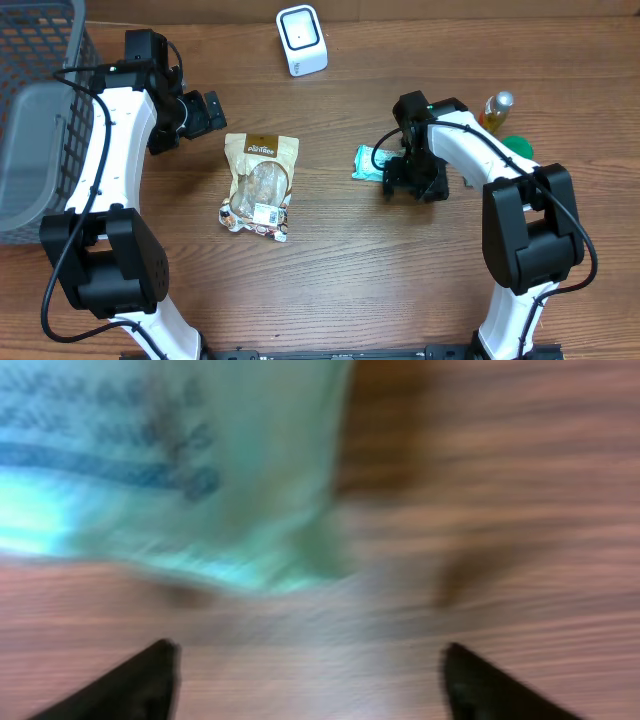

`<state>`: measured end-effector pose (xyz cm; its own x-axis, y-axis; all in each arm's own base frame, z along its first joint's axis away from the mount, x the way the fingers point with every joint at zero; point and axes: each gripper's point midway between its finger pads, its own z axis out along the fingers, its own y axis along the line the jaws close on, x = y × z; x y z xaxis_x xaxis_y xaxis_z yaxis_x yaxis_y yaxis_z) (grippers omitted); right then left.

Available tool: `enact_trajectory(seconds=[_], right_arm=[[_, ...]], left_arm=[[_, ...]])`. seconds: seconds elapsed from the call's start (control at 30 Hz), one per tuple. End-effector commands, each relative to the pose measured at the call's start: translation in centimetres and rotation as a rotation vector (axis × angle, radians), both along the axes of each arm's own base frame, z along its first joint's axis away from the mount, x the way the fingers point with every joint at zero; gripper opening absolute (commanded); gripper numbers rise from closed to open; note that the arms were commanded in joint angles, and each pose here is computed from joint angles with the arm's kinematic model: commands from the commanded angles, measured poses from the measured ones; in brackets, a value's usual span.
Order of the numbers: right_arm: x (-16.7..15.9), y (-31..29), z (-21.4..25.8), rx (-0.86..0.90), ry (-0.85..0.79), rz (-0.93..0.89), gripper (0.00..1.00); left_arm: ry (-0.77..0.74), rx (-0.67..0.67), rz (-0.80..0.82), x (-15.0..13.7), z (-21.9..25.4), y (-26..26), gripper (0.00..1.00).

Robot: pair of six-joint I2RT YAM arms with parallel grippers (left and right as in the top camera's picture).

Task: Scan the item barcode
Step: 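Lower the wipes pack onto the table and open the right gripper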

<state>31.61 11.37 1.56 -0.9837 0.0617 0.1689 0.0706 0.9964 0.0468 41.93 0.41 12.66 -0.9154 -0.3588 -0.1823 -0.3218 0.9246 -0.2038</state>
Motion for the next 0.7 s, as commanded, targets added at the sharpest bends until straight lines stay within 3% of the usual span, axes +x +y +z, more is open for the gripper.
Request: enact_trajectory(seconds=[0.0, 0.07, 0.1, 0.43, 0.53, 0.67], right_arm=[[-2.0, 6.1, 1.4, 0.365, 0.074, 0.144, 0.44], [-1.8, 8.2, 2.2, 0.490, 0.045, 0.215, 0.11], [-1.4, 8.9, 2.3, 0.524, 0.016, 0.236, 0.04], [7.8, 11.8, 3.3, 0.585, -0.410, 0.322, 0.04], [11.8, 9.3, 2.8, 0.382, -0.549, 0.217, 0.04], [14.4, 5.3, 2.1, 0.132, -0.636, 0.086, 0.04]], left_arm=[[-0.025, 0.006, -0.025, 0.2, 0.8, -0.2, 1.00], [-0.025, 0.006, -0.025, 0.2, 0.8, -0.2, 1.00], [-0.025, 0.006, -0.025, 0.2, 0.8, -0.2, 1.00], [-0.027, 0.006, -0.025, 0.2, 0.8, -0.2, 1.00], [-0.027, 0.006, -0.025, 0.2, 0.8, -0.2, 1.00], [-0.027, 0.006, -0.025, 0.2, 0.8, -0.2, 1.00]])
